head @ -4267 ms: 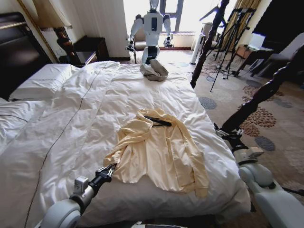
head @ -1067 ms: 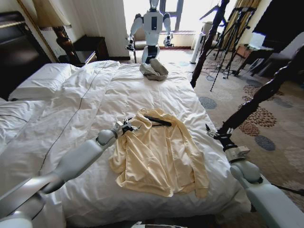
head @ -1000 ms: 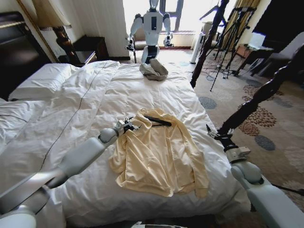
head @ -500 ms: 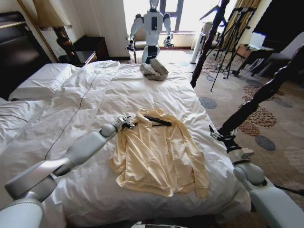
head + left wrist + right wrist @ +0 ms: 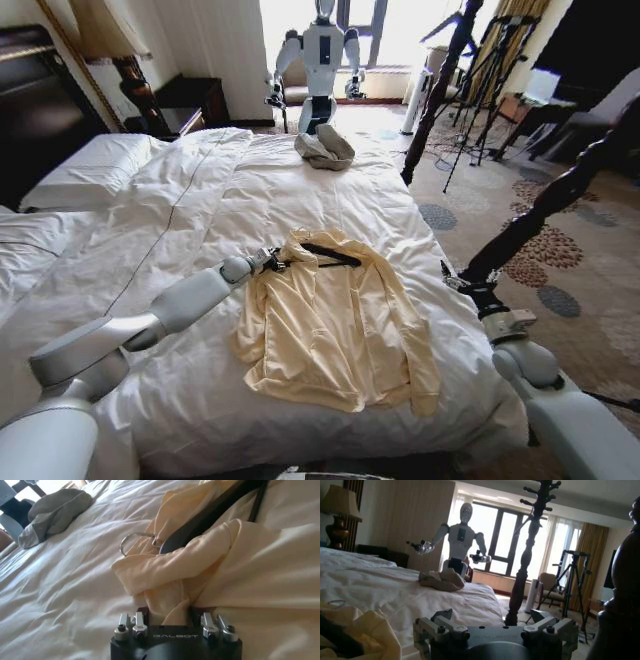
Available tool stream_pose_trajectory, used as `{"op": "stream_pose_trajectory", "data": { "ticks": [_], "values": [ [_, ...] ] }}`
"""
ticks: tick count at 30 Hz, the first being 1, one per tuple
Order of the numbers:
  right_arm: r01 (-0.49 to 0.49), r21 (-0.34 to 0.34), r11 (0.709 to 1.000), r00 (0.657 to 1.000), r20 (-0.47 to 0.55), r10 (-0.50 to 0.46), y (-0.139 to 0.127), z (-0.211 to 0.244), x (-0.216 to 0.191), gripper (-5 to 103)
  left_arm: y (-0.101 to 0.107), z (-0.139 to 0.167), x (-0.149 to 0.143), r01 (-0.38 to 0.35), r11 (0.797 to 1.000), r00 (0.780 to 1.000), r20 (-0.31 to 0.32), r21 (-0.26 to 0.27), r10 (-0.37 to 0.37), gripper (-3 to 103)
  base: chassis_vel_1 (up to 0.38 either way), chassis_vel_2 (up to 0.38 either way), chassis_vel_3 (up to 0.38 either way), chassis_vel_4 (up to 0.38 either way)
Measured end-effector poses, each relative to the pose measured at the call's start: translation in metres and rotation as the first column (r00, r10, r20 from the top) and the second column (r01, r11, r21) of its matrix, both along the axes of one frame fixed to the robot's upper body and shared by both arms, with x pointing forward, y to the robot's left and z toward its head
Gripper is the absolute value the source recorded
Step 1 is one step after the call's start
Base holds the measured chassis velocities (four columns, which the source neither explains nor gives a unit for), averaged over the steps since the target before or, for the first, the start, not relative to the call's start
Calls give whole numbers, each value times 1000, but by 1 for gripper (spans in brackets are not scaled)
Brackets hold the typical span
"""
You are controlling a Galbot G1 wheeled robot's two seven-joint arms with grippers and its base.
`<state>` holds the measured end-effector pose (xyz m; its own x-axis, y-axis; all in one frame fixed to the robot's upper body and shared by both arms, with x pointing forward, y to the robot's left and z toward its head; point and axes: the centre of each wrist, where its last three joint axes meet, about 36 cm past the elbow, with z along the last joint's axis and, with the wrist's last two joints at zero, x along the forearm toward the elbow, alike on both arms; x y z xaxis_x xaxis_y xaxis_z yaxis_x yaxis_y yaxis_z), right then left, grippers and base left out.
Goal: Pick up the clothes from the bed and hang them on the clothes hanger.
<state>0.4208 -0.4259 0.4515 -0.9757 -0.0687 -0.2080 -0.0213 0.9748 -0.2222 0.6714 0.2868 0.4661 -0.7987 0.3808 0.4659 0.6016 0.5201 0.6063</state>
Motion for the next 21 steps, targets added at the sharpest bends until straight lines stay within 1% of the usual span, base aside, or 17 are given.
{"op": "stream_pose_trajectory", "data": {
  "ticks": [1, 2, 3, 4, 5, 7, 11, 14, 16, 17, 21],
  "values": [
    [0, 0, 1000, 1000, 0, 0, 0, 0, 0, 100, 0, 0, 0, 0, 1000, 1000, 0, 0, 0, 57, 0, 0, 0, 0],
    [-1, 1, 1000, 1000, 2, 1, 0, 1, 1, 100, 0, 1, 1, 4, 1000, 1000, 0, 11, -4, 52, 0, 0, 0, 0],
    [-2, 1, 1000, 1000, 3, 2, 0, 1, 1, 100, 1, 2, 2, 4, 1000, 1000, 0, 16, -4, 52, 0, 0, 0, 0],
    [-4, 2, 1000, 1000, 8, 4, 0, 4, 2, 100, 3, 5, 5, 6, 999, 1000, 3, 32, -6, 44, 0, 0, 0, 0],
    [-4, 2, 1000, 1000, 9, 4, 0, 4, 2, 100, 2, 6, 6, 8, 999, 1000, 4, 34, -8, 40, 0, 0, 0, 0],
    [-5, 2, 1000, 1000, 10, 5, 0, 5, 3, 100, 3, 7, 6, 11, 999, 1000, 4, 37, -11, 40, 0, 0, 0, 0],
    [-19, 5, 1000, 1000, 20, 19, 5, 10, 6, 100, 4, 8, 5, 10, 999, 1000, 9, 45, -10, 26, 0, 0, 0, 0],
    [-26, 4, 1000, 999, 23, 26, 9, 12, 9, 100, 2, 5, 4, 2, 999, 1000, 17, 46, -3, 25, 0, 0, 0, 0],
    [-34, -4, 999, 999, 22, 34, 17, 16, 13, 100, -8, 1, 4, -22, 999, 999, 35, 50, 20, 25, 0, 0, 0, 0],
    [-34, -4, 999, 999, 22, 34, 17, 16, 13, 100, -8, 1, 4, -22, 999, 999, 35, 50, 20, 25, 0, 0, 0, 0],
    [-50, -21, 999, 999, -7, 50, 34, 25, 23, 100, -24, 2, 8, -37, 997, 997, 66, 69, 33, 25, 0, 0, 0, 0]
  ]
}}
